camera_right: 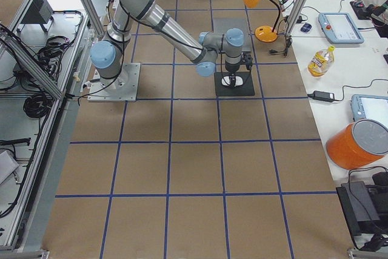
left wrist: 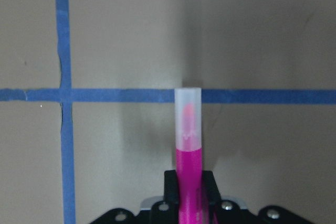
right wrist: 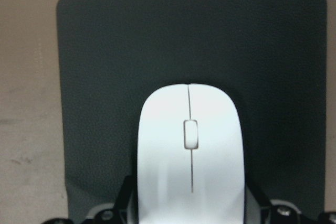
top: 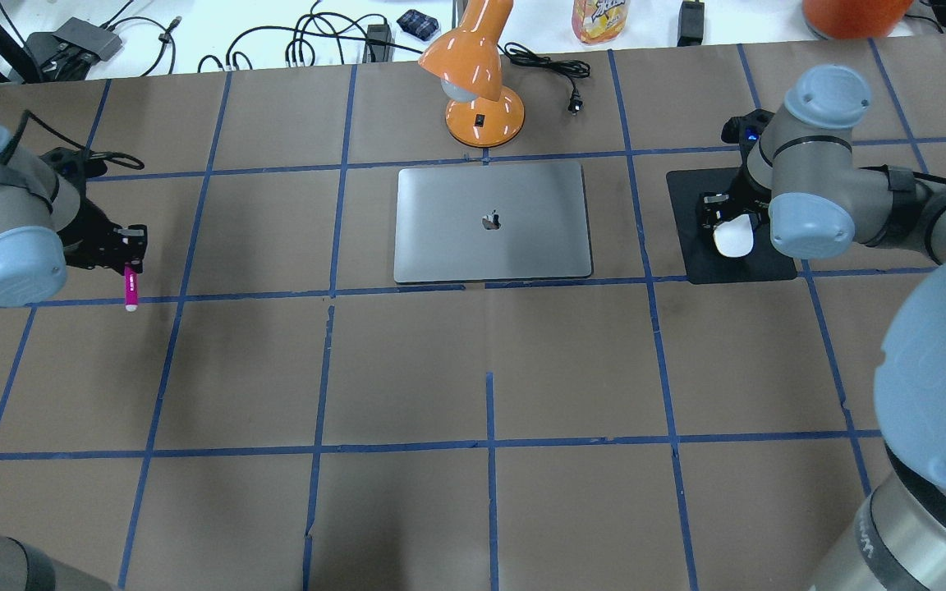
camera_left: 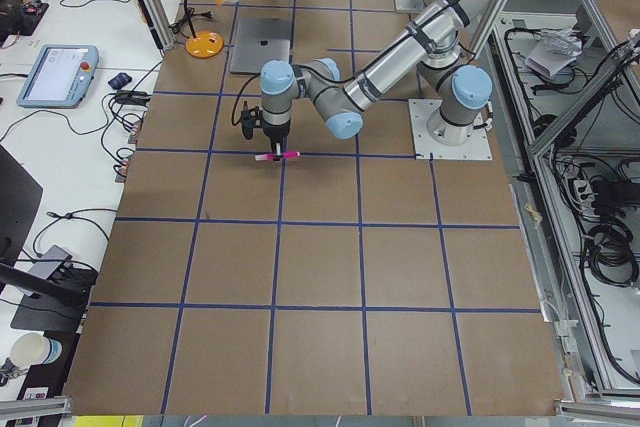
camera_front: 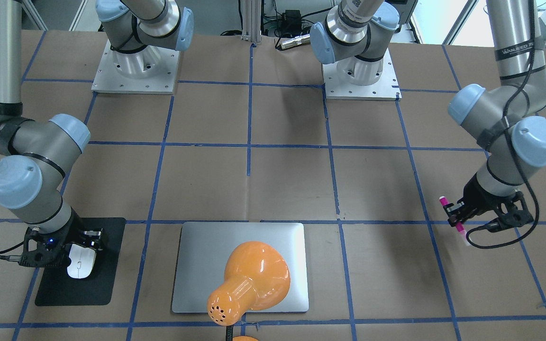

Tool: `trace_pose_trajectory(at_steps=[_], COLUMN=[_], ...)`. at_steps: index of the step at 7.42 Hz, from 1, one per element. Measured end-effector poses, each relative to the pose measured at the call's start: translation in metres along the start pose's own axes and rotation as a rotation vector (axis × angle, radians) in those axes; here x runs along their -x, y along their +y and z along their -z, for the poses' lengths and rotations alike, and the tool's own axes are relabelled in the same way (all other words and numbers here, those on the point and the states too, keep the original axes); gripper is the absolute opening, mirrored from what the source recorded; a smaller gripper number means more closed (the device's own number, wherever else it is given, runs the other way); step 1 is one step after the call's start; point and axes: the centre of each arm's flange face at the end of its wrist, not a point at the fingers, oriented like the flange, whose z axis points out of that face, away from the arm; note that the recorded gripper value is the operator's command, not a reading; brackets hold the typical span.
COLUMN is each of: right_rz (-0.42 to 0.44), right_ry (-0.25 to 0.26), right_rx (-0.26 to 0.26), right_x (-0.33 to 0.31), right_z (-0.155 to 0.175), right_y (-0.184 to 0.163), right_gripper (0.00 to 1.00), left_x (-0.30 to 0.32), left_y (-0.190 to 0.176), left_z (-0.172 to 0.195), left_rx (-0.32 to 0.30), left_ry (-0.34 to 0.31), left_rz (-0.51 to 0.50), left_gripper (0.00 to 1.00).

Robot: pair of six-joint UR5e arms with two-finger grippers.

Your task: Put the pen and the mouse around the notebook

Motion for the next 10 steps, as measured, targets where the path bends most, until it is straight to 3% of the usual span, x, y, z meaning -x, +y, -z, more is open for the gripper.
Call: trace_pose_trajectory(at_steps=[2,3,5,8,10], right_rz=[-0.002,-0.005,-0.029,-0.001,0.041], right_ry=[0.01,0.009,-0.005,-0.018,-0.018], right_rx=[0.002,0.002,0.033,0.029,0.052], right_x=[-0.001,0.002,0.029,0.109,0.14], right_z=[0.008,0.033,0.116,0.271,0.346], right_y=[0.001,0.003,0.012,0.038,0.055], right_gripper=[1.0,1.0,1.0,1.0,1.0], left_x=[-0.083,-0.123,-0.178,-0.247,-0.292], left_y=[0.011,0.021,0.042,0.075,0.102], left_z=[0.014,0.02,0.026,0.027,0.028], left_rx=[-0.019,-0.022,-0.008,0.03,0.047], left_ry=[0.021,0.04,0.096,0.116,0.12], left_rz=[0.137,0.184,0.223,0.518,0.63], left_gripper=[0.0,0.0,0.0,0.0,0.0])
